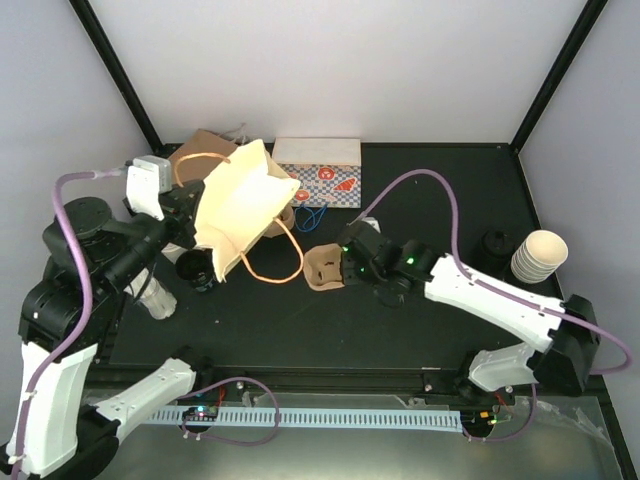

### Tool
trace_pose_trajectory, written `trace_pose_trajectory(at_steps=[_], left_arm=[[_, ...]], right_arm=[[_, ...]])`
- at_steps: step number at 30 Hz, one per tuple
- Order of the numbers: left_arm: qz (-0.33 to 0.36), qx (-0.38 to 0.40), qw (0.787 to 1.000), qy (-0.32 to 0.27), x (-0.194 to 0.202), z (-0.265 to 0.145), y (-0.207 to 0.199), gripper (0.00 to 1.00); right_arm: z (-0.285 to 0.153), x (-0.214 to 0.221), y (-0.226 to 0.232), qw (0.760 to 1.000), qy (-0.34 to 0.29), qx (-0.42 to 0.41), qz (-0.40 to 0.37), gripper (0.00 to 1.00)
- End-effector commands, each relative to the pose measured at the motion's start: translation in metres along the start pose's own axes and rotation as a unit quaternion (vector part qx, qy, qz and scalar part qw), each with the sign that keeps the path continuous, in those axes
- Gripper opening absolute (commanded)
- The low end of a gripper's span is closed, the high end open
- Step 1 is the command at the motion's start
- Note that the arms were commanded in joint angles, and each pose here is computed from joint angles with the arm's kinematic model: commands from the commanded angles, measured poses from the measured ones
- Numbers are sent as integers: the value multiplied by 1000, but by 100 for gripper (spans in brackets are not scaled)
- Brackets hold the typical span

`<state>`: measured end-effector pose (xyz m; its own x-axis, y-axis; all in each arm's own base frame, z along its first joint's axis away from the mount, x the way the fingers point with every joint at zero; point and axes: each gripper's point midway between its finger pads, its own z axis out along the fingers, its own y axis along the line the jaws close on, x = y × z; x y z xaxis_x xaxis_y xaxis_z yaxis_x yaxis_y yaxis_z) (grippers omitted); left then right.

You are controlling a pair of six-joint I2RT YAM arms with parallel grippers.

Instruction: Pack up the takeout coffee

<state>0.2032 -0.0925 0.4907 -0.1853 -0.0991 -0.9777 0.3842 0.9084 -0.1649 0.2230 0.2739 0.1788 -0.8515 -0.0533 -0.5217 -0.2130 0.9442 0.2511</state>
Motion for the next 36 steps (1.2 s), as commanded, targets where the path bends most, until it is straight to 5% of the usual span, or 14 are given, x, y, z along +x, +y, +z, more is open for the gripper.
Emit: trace_pose_trajectory(at_steps=[1, 18, 36], left_arm=[[-14, 33, 999, 16, 11, 15, -10, 1], [-49, 95, 986, 125, 114, 65, -23, 2], [-44, 95, 985, 136, 130, 71, -21, 2]], right_arm=[[-27, -27, -16, 998, -56, 4, -9, 39], [-104, -64, -62, 984, -174, 31, -33, 39], [26, 33, -51, 994, 44, -34, -98, 64]])
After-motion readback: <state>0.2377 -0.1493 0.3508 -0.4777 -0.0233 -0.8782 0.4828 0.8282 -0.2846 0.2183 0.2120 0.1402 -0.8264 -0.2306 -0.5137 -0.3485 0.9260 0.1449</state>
